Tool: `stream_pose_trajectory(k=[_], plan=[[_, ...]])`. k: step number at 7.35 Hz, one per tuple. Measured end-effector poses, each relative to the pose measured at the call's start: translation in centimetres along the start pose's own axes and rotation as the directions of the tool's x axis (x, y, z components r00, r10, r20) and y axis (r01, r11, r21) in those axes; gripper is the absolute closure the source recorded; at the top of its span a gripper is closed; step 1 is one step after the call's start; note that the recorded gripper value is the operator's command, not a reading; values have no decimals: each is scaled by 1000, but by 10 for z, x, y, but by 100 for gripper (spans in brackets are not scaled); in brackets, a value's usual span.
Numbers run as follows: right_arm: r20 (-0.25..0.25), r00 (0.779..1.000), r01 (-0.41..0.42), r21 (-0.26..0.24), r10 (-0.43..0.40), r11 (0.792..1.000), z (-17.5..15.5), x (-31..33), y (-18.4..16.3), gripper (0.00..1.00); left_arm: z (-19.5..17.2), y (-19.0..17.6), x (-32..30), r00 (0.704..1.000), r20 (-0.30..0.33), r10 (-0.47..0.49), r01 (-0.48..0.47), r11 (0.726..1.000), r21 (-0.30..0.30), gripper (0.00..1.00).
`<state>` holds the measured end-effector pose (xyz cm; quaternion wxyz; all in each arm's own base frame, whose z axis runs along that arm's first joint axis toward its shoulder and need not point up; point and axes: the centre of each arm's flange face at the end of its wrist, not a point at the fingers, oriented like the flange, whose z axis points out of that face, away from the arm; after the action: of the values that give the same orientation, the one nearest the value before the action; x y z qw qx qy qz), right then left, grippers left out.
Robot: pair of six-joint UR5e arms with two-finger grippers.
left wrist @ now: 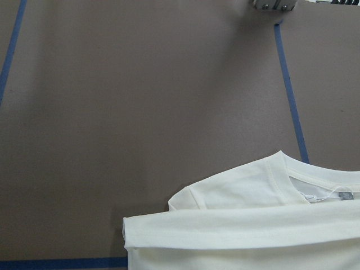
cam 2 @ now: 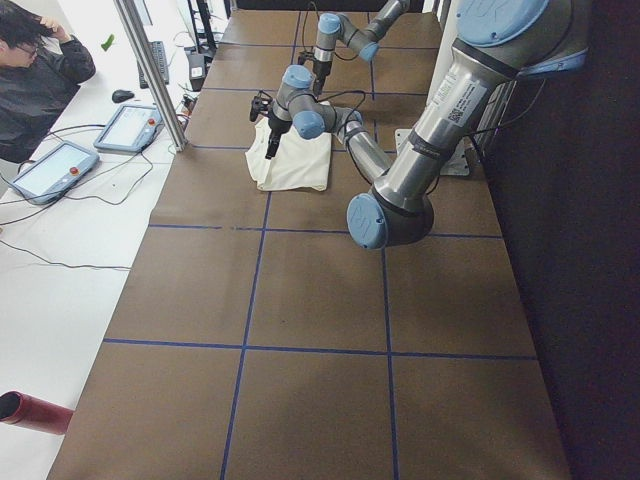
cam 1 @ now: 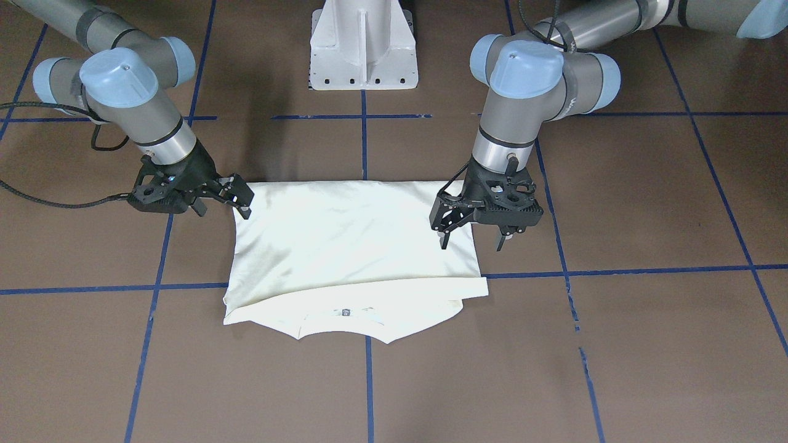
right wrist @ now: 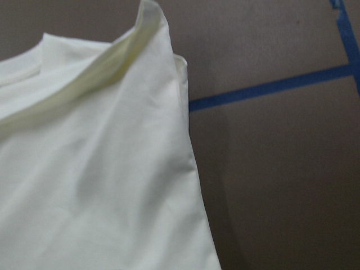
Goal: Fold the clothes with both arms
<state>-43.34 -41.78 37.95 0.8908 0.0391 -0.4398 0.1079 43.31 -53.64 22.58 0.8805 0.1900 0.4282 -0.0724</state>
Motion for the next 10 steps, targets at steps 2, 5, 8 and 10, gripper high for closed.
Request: stream_pose_trajectory(k=[2,5,8,10], plan=[[-10,1000,13,-19,-13,1000,8,1,10,100,0,1,-2,1000,-1,2,-2,1000,-1,0],[0,1000,27,-60,-27,998,9,0,15,100,2,3,-5,1000,1,3,-3,1000,-2,0],[27,999,32,-91,-29,995,-8,9,25,100,2,3,-6,1000,1,3,-3,1000,-2,0],[62,996,72,-177,-62,982,-58,44,83,100,1,3,-5,1000,1,1,-1,1000,-1,0]])
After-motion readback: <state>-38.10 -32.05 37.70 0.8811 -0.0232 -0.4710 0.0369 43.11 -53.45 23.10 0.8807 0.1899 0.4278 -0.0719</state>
